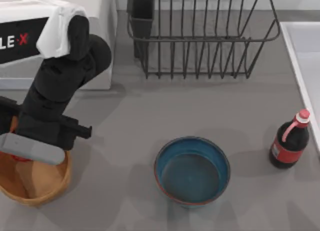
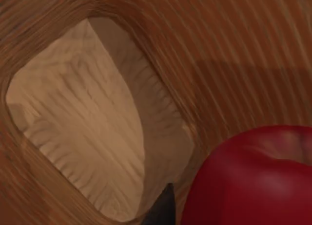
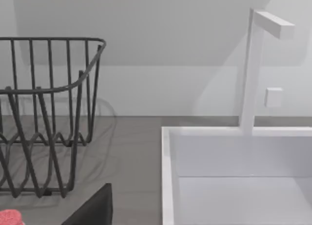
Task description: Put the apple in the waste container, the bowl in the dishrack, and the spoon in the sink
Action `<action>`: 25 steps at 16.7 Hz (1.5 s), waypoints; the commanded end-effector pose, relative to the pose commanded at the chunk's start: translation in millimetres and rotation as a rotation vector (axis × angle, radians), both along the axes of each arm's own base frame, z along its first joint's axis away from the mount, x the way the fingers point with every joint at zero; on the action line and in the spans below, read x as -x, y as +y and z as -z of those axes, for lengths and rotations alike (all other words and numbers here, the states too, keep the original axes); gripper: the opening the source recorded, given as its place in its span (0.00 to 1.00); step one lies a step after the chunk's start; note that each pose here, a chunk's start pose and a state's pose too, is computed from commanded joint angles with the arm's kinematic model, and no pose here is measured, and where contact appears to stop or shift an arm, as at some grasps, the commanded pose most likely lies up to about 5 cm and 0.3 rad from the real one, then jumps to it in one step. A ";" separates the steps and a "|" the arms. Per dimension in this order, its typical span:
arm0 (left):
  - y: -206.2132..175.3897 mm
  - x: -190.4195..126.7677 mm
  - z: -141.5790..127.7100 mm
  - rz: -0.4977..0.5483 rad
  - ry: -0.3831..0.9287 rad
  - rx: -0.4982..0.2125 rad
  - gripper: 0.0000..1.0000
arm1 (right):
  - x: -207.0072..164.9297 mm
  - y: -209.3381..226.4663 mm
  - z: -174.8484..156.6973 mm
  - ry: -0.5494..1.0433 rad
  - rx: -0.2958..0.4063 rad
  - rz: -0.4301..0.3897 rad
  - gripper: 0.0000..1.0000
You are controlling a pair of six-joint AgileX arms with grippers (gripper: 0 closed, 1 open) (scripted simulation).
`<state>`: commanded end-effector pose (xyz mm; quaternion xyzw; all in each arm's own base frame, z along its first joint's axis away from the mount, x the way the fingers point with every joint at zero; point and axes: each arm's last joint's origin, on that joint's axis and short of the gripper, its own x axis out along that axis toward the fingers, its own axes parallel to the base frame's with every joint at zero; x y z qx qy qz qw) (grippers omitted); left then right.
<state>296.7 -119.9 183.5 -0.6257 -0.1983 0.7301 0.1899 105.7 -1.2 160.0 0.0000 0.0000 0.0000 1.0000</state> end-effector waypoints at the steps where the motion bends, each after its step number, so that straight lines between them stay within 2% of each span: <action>1: 0.0 0.0 0.0 0.000 0.000 0.000 0.68 | 0.0 0.0 0.0 0.000 0.000 0.000 1.00; 5: 0.0 0.0 0.0 0.000 0.000 0.000 0.98 | 0.0 0.0 0.0 0.000 0.000 0.000 1.00; 15: -0.4 0.4 -0.3 0.000 -0.001 -0.003 1.00 | 0.0 0.0 0.0 0.000 0.000 0.000 1.00; 17: 3.4 1.0 2.1 -0.036 -0.030 0.001 1.00 | 0.0 0.0 0.0 0.000 0.000 0.000 1.00; 19: 11.9 3.2 6.2 -0.124 -0.101 0.014 1.00 | 0.0 0.0 0.0 0.000 0.000 0.000 1.00; 21: 24.0 8.0 8.6 -0.260 -0.218 0.041 1.00 | 0.0 0.0 0.0 0.000 0.000 0.000 1.00; 23: 38.8 16.7 7.0 -0.444 -0.379 0.088 1.00 | 0.0 0.0 0.0 0.000 0.000 0.000 1.00; 25: 55.0 30.2 1.1 -0.675 -0.575 0.161 1.00 | 0.0 0.0 0.0 0.000 0.000 0.000 1.00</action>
